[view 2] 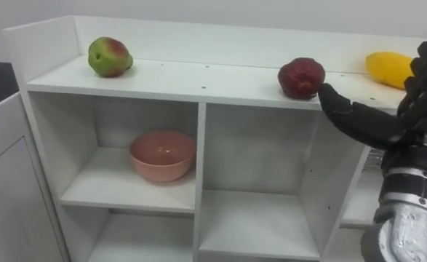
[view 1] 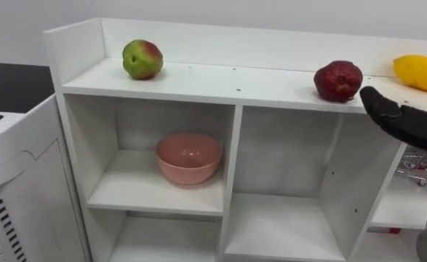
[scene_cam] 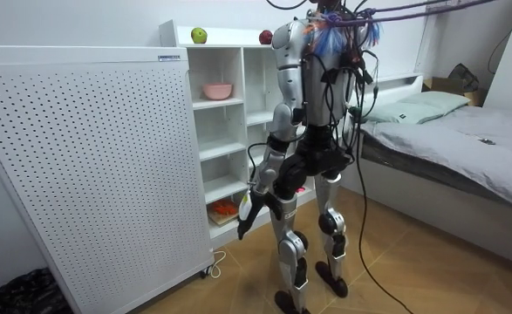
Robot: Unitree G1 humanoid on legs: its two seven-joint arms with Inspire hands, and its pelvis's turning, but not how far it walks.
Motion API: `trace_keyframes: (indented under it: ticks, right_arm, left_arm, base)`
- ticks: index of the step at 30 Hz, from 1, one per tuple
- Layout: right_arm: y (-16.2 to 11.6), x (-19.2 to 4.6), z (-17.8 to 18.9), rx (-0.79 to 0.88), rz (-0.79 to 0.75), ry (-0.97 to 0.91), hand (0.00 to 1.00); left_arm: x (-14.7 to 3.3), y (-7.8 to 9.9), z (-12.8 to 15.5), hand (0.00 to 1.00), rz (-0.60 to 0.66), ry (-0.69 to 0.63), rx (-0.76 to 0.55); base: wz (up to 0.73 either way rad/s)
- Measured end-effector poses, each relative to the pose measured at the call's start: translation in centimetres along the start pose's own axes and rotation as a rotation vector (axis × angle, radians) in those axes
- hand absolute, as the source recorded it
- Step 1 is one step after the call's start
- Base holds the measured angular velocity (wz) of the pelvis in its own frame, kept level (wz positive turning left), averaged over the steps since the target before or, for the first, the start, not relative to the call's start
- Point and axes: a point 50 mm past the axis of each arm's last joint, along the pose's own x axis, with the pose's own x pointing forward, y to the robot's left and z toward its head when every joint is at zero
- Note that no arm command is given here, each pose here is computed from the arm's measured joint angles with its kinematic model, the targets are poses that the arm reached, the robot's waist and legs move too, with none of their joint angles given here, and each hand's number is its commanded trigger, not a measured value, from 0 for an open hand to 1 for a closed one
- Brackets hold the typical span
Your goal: Arrange fruit in the closet
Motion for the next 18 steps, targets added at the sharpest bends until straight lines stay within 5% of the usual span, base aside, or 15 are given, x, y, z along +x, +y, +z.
trace_keyframes:
  ticks: [18]
  right_arm:
    - [1.6, 2.7, 1.2, 0.008, 0.104, -0.036, 0.0]
  left_arm:
    - [0.2, 1.8, 1.0, 0.0, 0.05, -0.041, 0.003]
  base:
    - [0.06]
